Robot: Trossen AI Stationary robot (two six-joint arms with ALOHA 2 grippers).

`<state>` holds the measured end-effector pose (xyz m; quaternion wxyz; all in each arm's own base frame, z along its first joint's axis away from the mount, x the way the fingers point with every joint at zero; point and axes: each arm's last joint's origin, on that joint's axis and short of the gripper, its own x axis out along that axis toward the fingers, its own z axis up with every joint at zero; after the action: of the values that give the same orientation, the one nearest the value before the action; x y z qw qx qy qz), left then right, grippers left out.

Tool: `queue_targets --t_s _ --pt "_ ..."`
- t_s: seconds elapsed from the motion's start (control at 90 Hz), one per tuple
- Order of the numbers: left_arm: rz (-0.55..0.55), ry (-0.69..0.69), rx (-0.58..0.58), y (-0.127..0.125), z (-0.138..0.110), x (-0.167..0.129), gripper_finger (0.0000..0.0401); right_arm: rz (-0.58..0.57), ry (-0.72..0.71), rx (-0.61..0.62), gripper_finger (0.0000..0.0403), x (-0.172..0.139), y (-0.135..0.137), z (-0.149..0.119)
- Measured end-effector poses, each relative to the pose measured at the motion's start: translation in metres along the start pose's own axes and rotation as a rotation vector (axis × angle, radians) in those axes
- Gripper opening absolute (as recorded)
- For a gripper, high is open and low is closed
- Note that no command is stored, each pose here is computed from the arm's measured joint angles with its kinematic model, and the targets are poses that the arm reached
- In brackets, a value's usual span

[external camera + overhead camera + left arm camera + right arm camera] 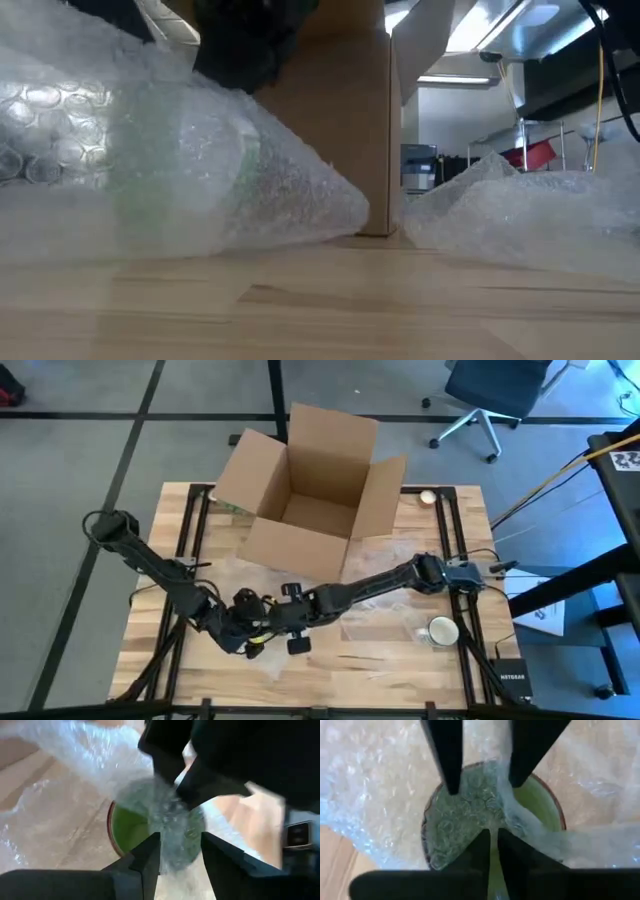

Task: Wrap mug
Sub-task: Wrap the green mug with bubble wrap

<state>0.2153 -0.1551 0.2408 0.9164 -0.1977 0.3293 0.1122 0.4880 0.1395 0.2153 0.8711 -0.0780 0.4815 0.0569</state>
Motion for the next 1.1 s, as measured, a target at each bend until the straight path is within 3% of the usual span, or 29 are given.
queue_targets --t_s 0.089,0.189,0.522,0.789,1.1 --pt "-0.008 -0.037 0.001 -0.001 0.002 -0.01 0.0124 0.004 0.003 0.0 0.0025 0.001 0.0 0.0" --pt "0.056 -0.065 0.009 0.003 -0.002 -0.013 0.0124 0.004 0.003 -0.003 0.0024 0.001 0.0 0.0" --pt "0.142 -0.077 -0.038 0.018 -0.024 0.026 0.0124 -0.001 0.006 -0.012 0.0024 0.003 0.0 -0.001" --pt "0.171 -0.072 -0.038 0.023 -0.029 0.031 0.0124 -0.019 -0.029 -0.014 0.0026 -0.015 -0.001 0.009" --pt "0.15 -0.045 -0.049 0.022 -0.03 0.032 0.0124 0.048 0.01 -0.034 0.0103 -0.064 -0.008 0.021"
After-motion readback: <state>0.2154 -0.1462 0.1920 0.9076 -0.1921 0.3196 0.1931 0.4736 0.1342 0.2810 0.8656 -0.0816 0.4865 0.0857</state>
